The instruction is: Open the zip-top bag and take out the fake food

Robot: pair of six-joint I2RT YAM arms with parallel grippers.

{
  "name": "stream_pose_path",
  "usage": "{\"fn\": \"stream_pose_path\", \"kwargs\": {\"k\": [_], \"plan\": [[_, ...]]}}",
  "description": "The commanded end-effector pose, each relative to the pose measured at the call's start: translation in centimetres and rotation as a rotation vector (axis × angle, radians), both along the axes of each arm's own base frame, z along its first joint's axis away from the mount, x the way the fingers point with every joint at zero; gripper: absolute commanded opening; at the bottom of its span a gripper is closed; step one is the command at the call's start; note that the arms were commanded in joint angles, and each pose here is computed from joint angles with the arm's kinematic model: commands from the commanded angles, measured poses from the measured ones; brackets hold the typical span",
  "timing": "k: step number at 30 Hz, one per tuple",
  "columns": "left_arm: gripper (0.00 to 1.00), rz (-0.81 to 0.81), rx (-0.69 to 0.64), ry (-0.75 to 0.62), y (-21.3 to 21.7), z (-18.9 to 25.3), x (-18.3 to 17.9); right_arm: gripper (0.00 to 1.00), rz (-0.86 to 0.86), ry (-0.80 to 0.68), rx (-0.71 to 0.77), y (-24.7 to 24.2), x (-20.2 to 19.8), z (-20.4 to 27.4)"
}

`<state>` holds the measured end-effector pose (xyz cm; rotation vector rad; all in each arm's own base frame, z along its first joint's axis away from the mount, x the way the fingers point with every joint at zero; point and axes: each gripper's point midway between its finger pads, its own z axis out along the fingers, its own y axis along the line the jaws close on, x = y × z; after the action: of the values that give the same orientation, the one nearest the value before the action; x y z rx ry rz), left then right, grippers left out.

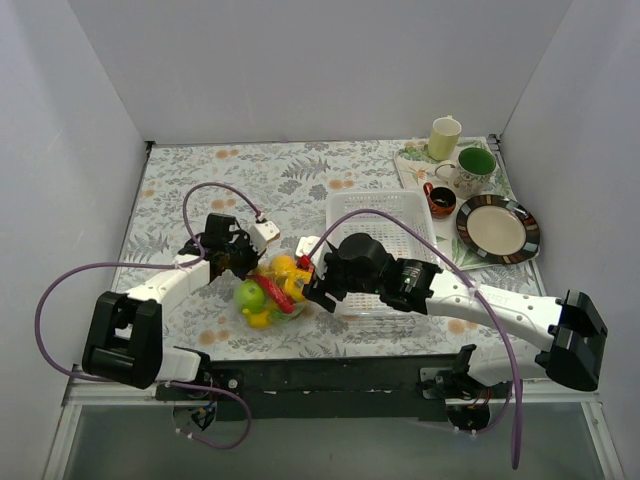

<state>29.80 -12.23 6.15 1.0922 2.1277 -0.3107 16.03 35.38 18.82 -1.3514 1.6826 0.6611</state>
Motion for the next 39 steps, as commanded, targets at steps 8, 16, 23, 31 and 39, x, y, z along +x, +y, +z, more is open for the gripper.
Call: {"fn": "stream_pose_path", "kwargs": {"k": [8,16,23,31,39], "plan": [[0.0,-0.024,0.149,0.066,2.4,-3.8,-2.0,0.68,0.133,-0.17,-0.025,0.5,0.4,1.1],[0.0,-0.025,0.15,0.049,2.5,-3.4,-2.0,0.43,0.097,-0.184,-0.107,0.1,1.6,-0.3],[0.0,-0.024,0.154,0.065,2.6,-4.1,-2.4,0.61,-0.098,-0.209,-0.114,-2.4,3.6,0.3],[0.0,-0.026,0.143,0.059,2.5,-3.7,-2.5,0.66,-0.251,-0.138,-0.137,-3.4,4.9,-1.2],[0.0,-0.03,0.143,0.043,2.5,-3.1,-2.6,0.49,-0.324,-0.027,-0.226,-3.4,5.7,-3.1]]}}
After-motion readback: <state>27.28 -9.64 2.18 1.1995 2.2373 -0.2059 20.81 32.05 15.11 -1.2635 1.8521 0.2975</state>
